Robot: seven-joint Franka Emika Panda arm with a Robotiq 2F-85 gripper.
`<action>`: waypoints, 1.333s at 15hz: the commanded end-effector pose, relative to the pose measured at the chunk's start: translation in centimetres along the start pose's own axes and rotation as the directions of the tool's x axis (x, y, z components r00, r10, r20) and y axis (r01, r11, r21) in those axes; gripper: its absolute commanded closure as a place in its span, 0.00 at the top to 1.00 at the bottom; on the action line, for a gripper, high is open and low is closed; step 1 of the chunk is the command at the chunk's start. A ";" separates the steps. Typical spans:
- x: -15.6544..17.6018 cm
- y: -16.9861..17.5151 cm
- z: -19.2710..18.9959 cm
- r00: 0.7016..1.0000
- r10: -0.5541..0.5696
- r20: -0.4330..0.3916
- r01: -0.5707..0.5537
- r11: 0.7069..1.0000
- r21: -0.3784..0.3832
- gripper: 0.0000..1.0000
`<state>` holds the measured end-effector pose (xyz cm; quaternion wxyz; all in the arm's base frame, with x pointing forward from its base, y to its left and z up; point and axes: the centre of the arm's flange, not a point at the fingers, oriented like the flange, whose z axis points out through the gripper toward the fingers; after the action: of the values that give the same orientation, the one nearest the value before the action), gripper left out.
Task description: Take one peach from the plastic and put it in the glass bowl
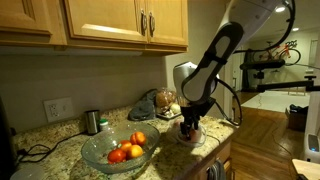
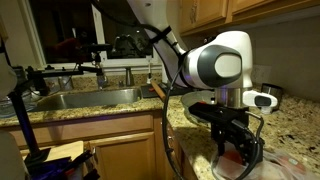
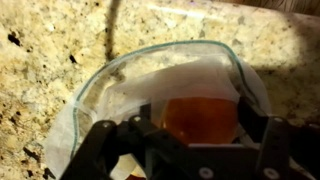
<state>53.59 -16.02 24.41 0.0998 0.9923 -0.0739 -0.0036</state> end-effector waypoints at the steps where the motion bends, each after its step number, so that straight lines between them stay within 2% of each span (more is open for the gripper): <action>1: 0.0 0.4 -0.3 1.000 -0.001 0.004 0.001 1.000 -0.002 0.56; 3: 0.1 0.4 -0.4 1.000 -0.001 0.001 0.001 1.000 -0.003 0.43; 4: 0.1 0.4 -0.5 1.000 -0.001 0.000 0.001 1.000 -0.004 0.42; 20: -0.1 -0.4 -4.3 0.996 -0.021 -0.082 0.018 0.999 -0.032 0.39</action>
<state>54.79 -15.40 26.44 0.1078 0.9921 -0.0608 0.0186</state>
